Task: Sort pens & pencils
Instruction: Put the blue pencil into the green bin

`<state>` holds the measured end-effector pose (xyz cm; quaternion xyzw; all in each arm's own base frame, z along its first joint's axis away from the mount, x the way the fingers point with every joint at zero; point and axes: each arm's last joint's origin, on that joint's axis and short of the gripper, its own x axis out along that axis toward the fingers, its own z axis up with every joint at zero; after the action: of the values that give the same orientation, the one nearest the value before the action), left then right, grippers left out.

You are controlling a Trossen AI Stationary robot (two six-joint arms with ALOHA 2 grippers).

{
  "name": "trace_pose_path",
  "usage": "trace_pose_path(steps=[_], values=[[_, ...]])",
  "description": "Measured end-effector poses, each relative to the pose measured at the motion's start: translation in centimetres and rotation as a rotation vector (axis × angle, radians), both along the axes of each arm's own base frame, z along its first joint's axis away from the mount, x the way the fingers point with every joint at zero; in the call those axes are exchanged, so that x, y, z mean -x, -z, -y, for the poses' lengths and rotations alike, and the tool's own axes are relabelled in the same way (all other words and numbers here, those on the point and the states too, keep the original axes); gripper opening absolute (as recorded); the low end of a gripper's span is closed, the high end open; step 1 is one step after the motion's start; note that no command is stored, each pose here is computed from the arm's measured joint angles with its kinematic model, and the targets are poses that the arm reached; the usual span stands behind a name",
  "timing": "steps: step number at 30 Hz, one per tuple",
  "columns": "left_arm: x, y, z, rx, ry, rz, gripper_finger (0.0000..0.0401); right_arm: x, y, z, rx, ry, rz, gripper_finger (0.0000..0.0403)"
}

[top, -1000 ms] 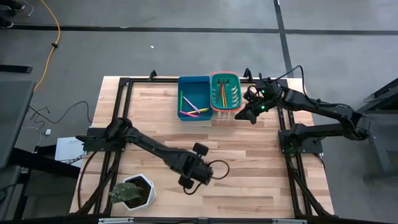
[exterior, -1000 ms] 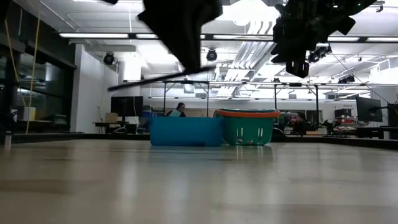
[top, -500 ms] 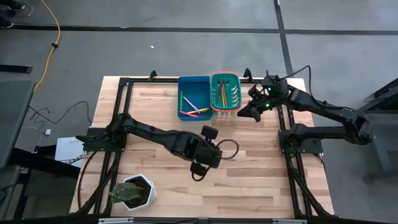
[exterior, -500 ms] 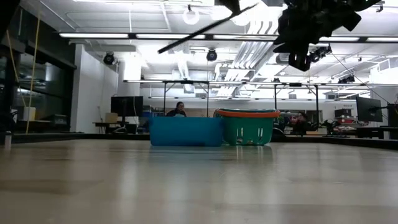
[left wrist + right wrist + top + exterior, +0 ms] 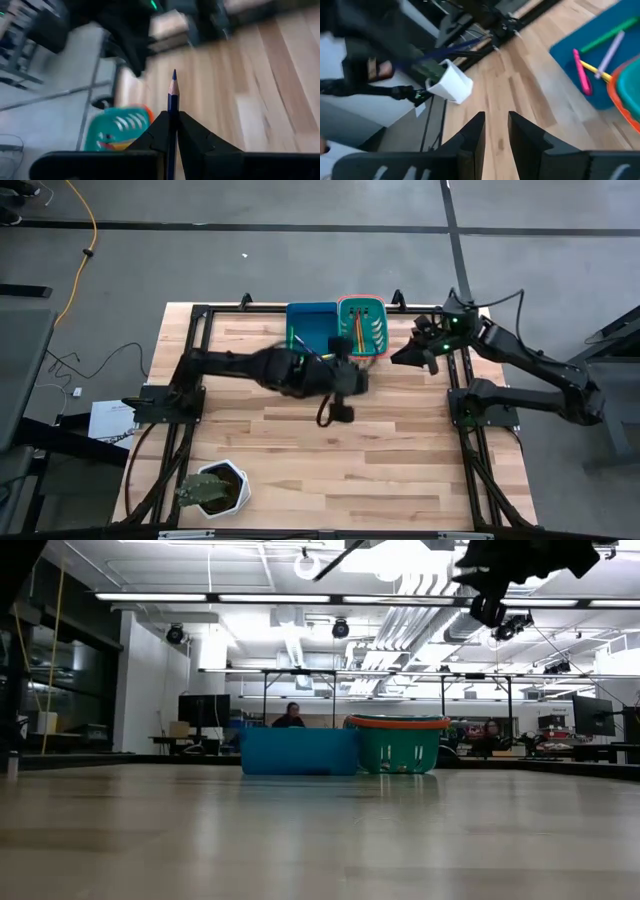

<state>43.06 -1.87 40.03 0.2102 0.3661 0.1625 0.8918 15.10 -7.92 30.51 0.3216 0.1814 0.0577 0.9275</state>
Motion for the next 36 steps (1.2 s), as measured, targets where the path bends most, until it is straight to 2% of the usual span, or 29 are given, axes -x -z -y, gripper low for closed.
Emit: trace_pose_path(steps=[6, 12, 17, 26, 36], values=[[-0.4, -2.9, -2.8, 0.02, -0.059, 0.248, 0.0017, 1.0, -1.6, -0.9, 0.088, -0.038, 0.125, 0.0075], [-1.0, -4.6, -5.4, 0.082, -0.094, 0.466, 0.0017, 1.8, -3.9, -1.4, 0.252, -0.038, 0.323, 0.0075], [-1.1, -5.4, -7.0, 0.116, -0.122, 0.582, 0.0017, 2.1, -4.3, -1.4, 0.294, -0.033, 0.366, 0.0075], [-1.1, -6.1, -8.0, 0.186, -0.146, 0.688, 0.0017, 1.4, -4.0, -0.8, 0.406, 0.018, 0.35, 0.0079], [-1.2, -6.4, -7.9, 0.228, -0.13, 0.735, 0.0017, 0.1, -3.8, 0.2, 0.454, 0.04, 0.366, 0.0116]])
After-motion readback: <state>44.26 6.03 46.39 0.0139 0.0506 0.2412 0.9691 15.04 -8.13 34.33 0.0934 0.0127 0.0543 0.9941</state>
